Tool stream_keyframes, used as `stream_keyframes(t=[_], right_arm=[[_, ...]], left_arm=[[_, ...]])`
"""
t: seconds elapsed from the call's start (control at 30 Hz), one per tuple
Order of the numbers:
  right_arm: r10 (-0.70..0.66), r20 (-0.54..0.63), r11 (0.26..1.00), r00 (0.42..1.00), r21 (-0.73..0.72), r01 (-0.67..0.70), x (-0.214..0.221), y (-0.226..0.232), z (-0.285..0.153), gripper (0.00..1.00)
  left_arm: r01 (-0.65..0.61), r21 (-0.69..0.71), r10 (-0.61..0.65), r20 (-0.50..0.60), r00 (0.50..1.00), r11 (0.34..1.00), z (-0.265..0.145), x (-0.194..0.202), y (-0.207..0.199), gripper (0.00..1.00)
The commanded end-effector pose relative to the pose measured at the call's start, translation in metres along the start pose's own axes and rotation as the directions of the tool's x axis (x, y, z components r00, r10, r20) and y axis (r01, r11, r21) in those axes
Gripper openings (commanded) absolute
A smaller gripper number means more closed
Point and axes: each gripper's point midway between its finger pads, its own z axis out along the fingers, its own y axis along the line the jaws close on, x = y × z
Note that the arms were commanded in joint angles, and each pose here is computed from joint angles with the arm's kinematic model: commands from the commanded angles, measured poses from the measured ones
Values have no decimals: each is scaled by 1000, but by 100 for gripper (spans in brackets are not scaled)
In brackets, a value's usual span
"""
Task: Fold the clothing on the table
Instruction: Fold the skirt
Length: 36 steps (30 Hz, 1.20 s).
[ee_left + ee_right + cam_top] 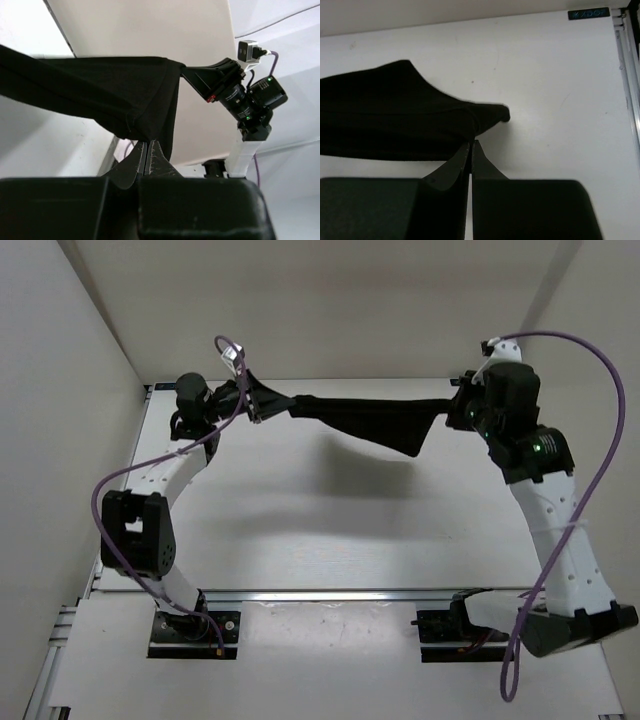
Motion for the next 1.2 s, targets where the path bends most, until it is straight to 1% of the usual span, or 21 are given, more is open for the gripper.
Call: stream_keyframes(t=[0.0,0.03,0.17,0.27,0.33,0.37,0.4,0.43,0.47,0.5,0.53,0.6,0.63,0.7,0.73,0.8,0.87,0.9,1.0,1.1,1.17], right_arm=[[-5,101,997,995,71,-2,-4,-17,-51,0],[-4,84,999,996,48,0,7,-11,-53,0],[11,140,999,990,-42,-5,10,2,-96,0],[-1,145,999,989,-49,8,5,4,-107,0],[-17,115,1000,993,-19,19,5,1,-96,0],[-13,106,1000,994,-16,14,3,-3,-95,0],[-20,59,999,998,-47,23,9,3,-82,0],[-5,20,1000,1000,-13,5,13,-9,-65,0],[26,-6,999,1000,-47,-26,15,-12,-55,0],[48,-67,993,997,-107,-55,29,-7,-36,0],[100,-127,991,987,-73,-110,46,-23,-17,0],[144,-177,978,974,-127,-168,58,-23,15,1],[163,-213,974,963,-118,-191,70,-28,34,0],[170,-260,970,951,-127,-208,82,-29,64,0],[186,-285,967,940,-117,-226,87,-33,80,0],[176,-309,970,935,-106,-217,89,-36,105,0],[177,-327,973,928,-84,-215,89,-44,132,0],[174,-331,973,927,-89,-215,89,-43,135,0],[186,-355,971,916,-74,-226,93,-46,150,1],[185,-397,973,899,-52,-223,113,-49,146,0],[189,-426,972,885,-49,-231,127,-44,138,0]], left_arm=[[-129,88,125,48,991,988,-34,15,-56,0],[-135,96,132,40,990,986,-41,28,-62,0],[-165,169,163,23,986,972,-56,51,-100,0],[-202,221,204,14,979,954,-62,63,-132,0],[-156,191,158,5,987,969,-60,59,-125,0],[-179,170,178,21,984,969,-58,53,-119,0],[-145,113,145,5,989,983,-54,51,-100,0],[-62,42,61,21,998,997,-49,44,-75,0],[-70,-2,70,39,997,998,-46,40,-55,0],[-14,-87,18,47,999,996,-44,39,-19,0],[6,-160,5,66,998,987,-41,37,6,0],[103,-287,-81,85,993,952,-32,37,70,0],[115,-309,-94,82,992,944,-24,38,83,0],[198,-371,-186,68,980,907,-5,39,140,0],[189,-346,-179,61,982,919,9,32,138,0],[267,-356,-263,63,963,895,29,34,179,0],[283,-296,-270,84,959,912,50,12,180,0],[304,-298,-294,79,953,905,56,14,193,0],[312,-283,-303,77,950,907,71,1,200,0],[308,-287,-301,68,951,907,70,0,202,0],[320,-299,-315,66,947,899,64,11,207,0]])
